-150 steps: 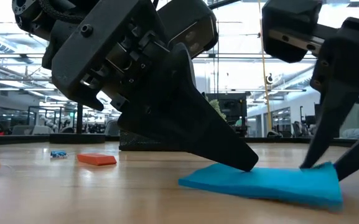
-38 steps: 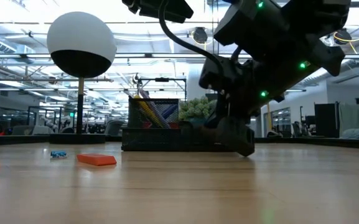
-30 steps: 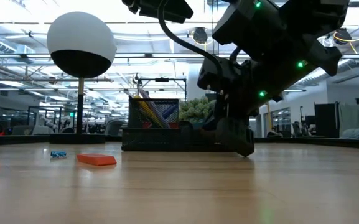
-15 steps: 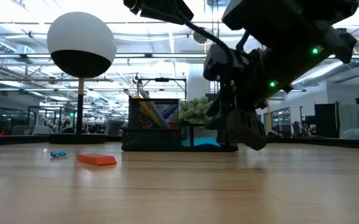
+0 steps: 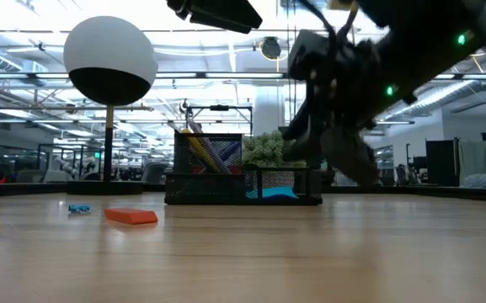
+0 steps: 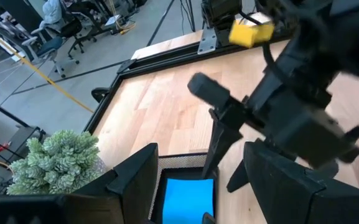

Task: Pick and place office supplies into organizer
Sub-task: Put the scissor into the desk organizer

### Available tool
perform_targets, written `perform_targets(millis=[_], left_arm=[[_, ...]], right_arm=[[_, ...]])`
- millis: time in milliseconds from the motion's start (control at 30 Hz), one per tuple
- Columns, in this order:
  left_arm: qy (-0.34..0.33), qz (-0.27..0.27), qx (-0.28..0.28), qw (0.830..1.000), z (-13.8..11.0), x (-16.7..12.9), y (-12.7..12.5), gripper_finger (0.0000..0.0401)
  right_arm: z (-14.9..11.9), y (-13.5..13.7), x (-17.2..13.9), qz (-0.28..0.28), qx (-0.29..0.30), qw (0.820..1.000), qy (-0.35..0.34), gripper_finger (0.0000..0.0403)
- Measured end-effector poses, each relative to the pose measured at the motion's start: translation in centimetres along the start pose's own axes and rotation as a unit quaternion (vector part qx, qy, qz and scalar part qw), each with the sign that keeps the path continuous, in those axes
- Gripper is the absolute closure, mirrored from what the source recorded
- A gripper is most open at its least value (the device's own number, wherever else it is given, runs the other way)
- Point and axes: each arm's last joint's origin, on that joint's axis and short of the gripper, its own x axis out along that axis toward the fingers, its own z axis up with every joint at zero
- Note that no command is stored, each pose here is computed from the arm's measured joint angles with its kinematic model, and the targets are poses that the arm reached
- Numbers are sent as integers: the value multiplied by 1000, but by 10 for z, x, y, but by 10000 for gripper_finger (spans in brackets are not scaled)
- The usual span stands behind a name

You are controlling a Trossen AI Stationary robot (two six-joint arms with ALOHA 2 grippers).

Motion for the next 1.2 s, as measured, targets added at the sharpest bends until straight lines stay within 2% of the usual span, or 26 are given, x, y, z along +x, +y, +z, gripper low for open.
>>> perform_targets(millis=[133,300,533,700,800,900,1033,1200], left_arm=[[0,-1,-1,1000,0,-1,-1,158],[11,-1,-2,1000,1,-12,3,158],[41,-12,-30,999,1,-39,11,158],[72,-20,-35,997,-6,-53,10,158],[97,-21,-22,995,-12,-56,8,158],[104,-13,-11,994,-14,-58,7,158],[101,-6,-4,995,-14,-57,8,158],[104,-6,1,995,-14,-59,9,158]], right_arm=[[6,-11,-12,6,16,1000,-14,249],[13,-23,-27,38,32,998,-36,247],[16,-29,-35,75,34,995,-49,246],[9,-29,-35,71,-29,997,-27,249],[-1,-33,-36,35,-43,998,9,253],[-10,-47,-39,22,-23,999,43,256],[-17,-73,-51,64,35,995,70,257],[-20,-104,-76,95,83,991,42,259]])
